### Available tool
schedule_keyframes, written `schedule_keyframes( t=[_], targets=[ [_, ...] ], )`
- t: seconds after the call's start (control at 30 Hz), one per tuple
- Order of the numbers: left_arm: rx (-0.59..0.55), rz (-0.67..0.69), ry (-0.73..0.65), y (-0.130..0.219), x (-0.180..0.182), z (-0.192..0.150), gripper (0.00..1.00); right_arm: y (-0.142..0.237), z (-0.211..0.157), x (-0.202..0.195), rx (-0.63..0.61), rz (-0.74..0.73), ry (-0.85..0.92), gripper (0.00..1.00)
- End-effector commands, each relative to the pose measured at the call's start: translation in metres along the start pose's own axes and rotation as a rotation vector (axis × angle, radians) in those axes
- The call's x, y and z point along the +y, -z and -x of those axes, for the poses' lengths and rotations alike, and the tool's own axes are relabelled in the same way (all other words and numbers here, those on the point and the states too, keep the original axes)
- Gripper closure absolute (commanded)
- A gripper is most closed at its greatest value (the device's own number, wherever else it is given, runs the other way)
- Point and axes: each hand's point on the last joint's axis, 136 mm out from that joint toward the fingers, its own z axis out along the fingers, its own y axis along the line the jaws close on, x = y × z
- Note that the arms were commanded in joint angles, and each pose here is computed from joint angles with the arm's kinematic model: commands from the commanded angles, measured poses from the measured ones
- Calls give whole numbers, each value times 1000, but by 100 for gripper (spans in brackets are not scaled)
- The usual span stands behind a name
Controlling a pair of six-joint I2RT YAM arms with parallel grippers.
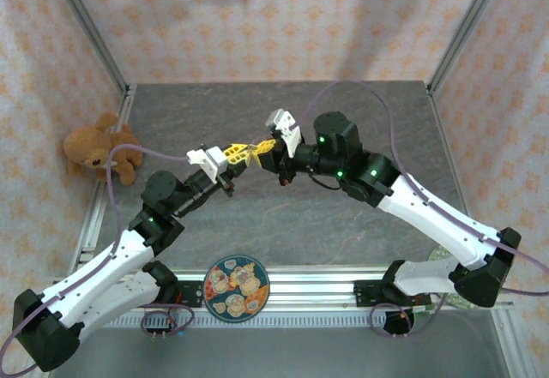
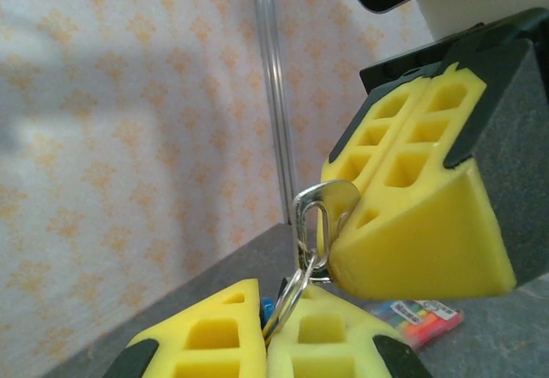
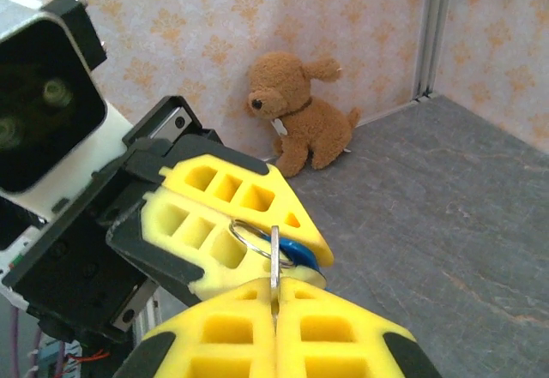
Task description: Remove the keys from the keyring
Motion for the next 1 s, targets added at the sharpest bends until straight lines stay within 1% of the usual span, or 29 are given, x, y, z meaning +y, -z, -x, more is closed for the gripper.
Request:
schedule_keyframes(
  t=[0.0, 0.17, 0.27, 0.4, 0.53, 0.63, 0.67, 0.7, 0.73, 0.8, 0.83, 0.87, 0.97],
  targets=[
    [-6, 23, 6, 3, 6, 13, 100, 21, 13, 8, -97, 6, 161, 100],
    [29, 2, -12, 1, 3, 11, 100, 28, -9, 13, -87, 14, 327, 100],
    [51, -12, -15, 0, 2, 9, 100, 32, -16, 17, -70, 34, 380, 100],
    [72, -46, -21, -3, -3, 7, 100, 28, -18, 14, -15, 30, 363, 100],
    [104, -57, -17, -6, -4, 4, 100, 22, -19, 11, 6, 15, 341, 100],
    [95, -49, -14, -5, -3, 2, 100, 23, -2, 6, -45, -12, 263, 100],
    [86, -43, -13, -4, -3, 1, 98, 23, 3, 8, -48, -7, 242, 100],
    [71, -32, -10, -4, -1, 1, 83, 23, 8, 8, -46, -3, 217, 100],
    [56, -25, -3, -3, -1, 0, 74, 23, 10, 7, -33, -2, 197, 100],
    [40, -23, -3, -2, -1, -2, 62, 25, 16, 6, -13, -8, 171, 100],
    [30, -22, -1, -1, -1, -2, 60, 27, 18, 7, -9, -11, 161, 100],
    [24, -23, 3, -1, -2, -2, 60, 20, 12, 3, 19, -11, 144, 100],
    [8, -35, 3, 0, -4, 0, 58, 18, 12, 5, 23, 2, 115, 100]
  ],
)
